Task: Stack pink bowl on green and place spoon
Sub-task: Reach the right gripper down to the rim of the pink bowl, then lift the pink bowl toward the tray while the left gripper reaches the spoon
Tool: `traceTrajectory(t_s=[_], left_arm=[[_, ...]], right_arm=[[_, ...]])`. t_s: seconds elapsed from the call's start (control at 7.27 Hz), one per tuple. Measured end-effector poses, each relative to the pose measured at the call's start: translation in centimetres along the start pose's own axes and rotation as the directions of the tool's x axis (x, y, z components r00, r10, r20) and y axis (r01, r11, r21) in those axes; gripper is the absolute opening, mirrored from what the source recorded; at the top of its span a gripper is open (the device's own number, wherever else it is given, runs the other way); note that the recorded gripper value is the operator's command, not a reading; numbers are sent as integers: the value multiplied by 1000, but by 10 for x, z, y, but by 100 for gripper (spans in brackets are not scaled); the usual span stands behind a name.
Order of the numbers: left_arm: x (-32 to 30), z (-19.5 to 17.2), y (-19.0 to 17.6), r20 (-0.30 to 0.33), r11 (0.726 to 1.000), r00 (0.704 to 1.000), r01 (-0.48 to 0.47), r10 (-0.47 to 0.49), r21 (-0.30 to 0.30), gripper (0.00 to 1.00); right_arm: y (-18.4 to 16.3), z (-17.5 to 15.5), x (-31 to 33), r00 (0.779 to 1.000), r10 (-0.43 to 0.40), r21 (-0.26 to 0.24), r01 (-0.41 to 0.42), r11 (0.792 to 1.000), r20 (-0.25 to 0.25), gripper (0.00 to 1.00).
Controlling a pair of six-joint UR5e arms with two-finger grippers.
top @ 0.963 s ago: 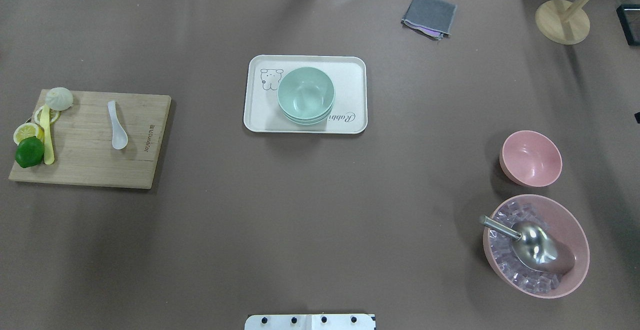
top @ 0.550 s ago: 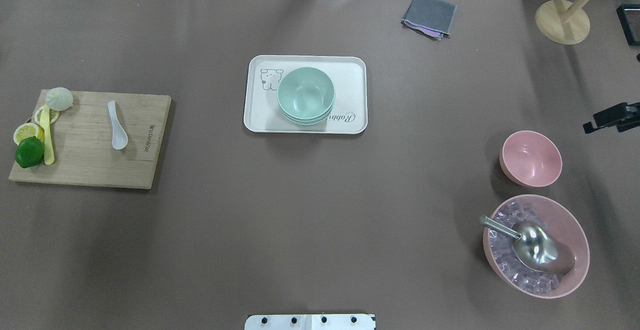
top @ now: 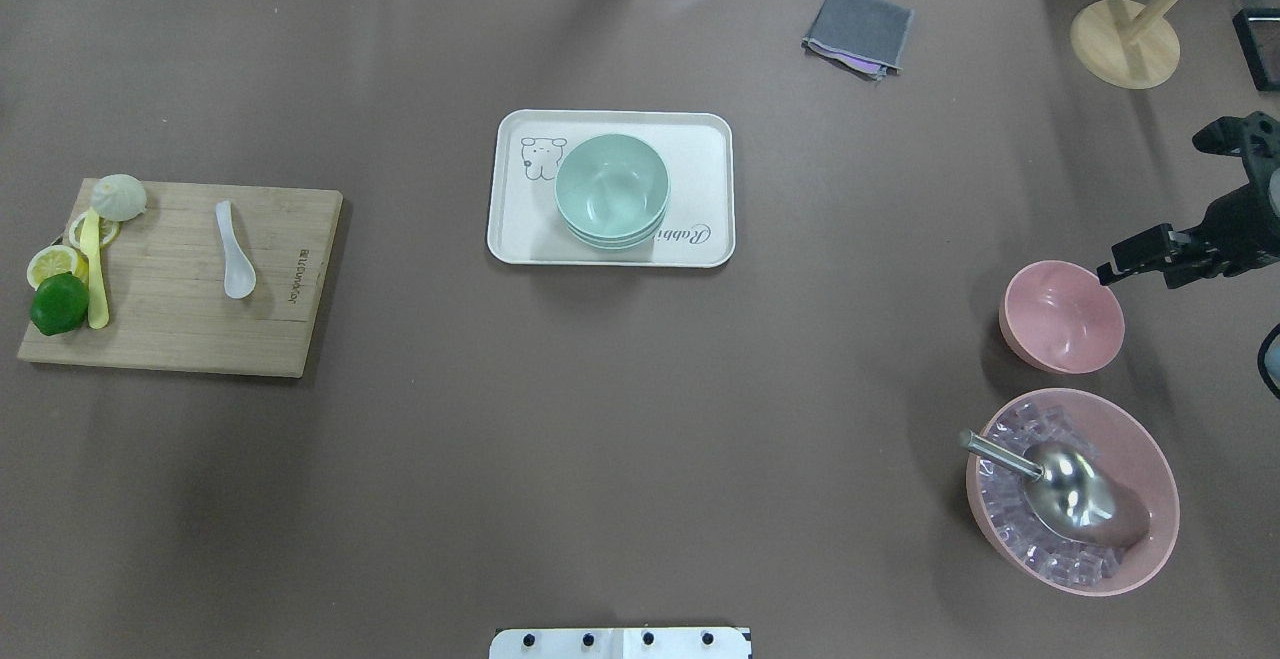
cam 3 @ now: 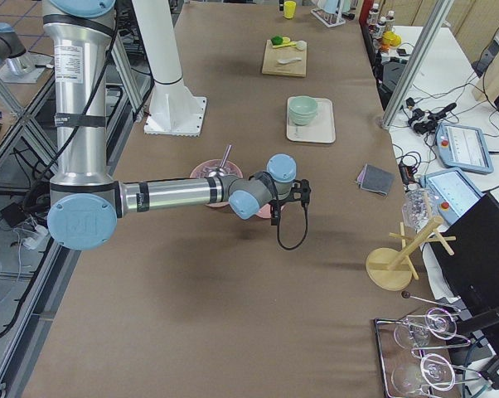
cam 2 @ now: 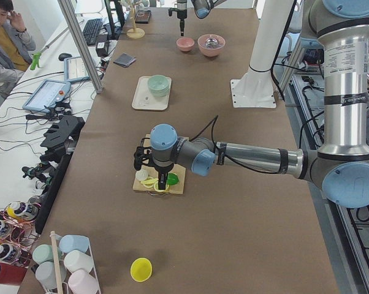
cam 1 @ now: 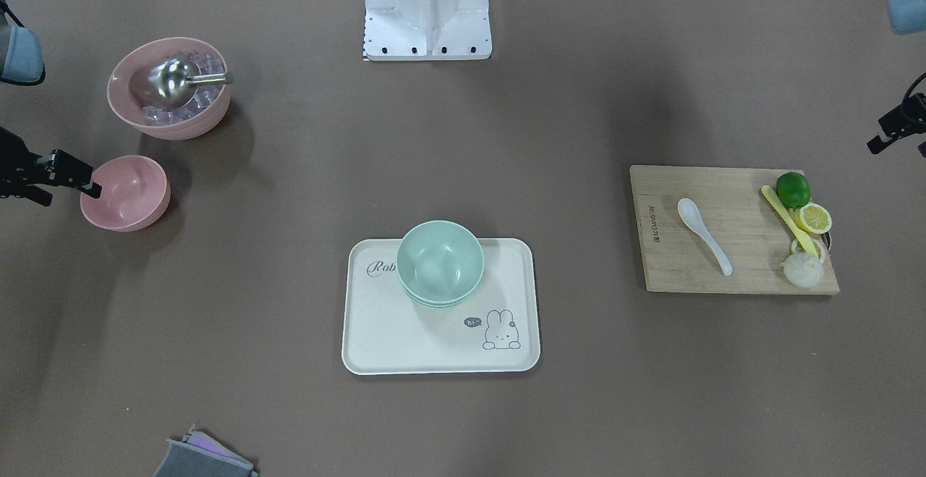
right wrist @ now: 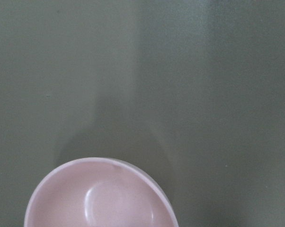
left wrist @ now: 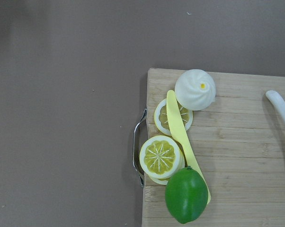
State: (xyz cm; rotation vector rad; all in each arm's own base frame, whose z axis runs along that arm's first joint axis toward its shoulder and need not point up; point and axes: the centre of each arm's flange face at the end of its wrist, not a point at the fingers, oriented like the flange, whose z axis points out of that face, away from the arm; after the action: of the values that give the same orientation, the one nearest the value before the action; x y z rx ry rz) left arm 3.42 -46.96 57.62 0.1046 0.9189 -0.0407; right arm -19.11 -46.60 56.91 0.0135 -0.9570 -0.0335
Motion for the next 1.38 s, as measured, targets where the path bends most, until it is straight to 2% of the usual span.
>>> traceTrajectory(t_s=[0.14, 0.28, 0.41, 0.69, 0.96, 1.1, 1.38], left_arm=[[10, 6, -2, -3, 1000, 1000, 15, -15, -9, 98], [20, 12, -6, -5, 999, 999, 34, -34, -16, 98], [30, 16, -11, -6, 999, 999, 51, -51, -19, 98], [54, 24, -21, -11, 992, 992, 124, -124, -27, 96], [103, 53, -36, 2, 976, 978, 210, -210, -55, 84], [133, 75, -43, 28, 966, 967, 254, -253, -53, 75], [181, 112, -58, 59, 949, 950, 309, -306, -55, 70]], right_arm=[[4, 9, -1, 1000, -3, -12, 3, 1000, -11, 53], [6, 16, -2, 1000, -5, -22, 4, 1000, -20, 20], [8, 21, -2, 1000, -4, -29, 3, 1000, -26, 0], [10, 26, 0, 1000, 1, -40, -2, 999, -30, 0], [8, 19, -15, 1000, 13, -31, -13, 999, -10, 0], [2, 9, -36, 999, 35, -13, -35, 999, 13, 0], [-37, -21, -119, 987, 140, 26, -142, 989, 80, 0]])
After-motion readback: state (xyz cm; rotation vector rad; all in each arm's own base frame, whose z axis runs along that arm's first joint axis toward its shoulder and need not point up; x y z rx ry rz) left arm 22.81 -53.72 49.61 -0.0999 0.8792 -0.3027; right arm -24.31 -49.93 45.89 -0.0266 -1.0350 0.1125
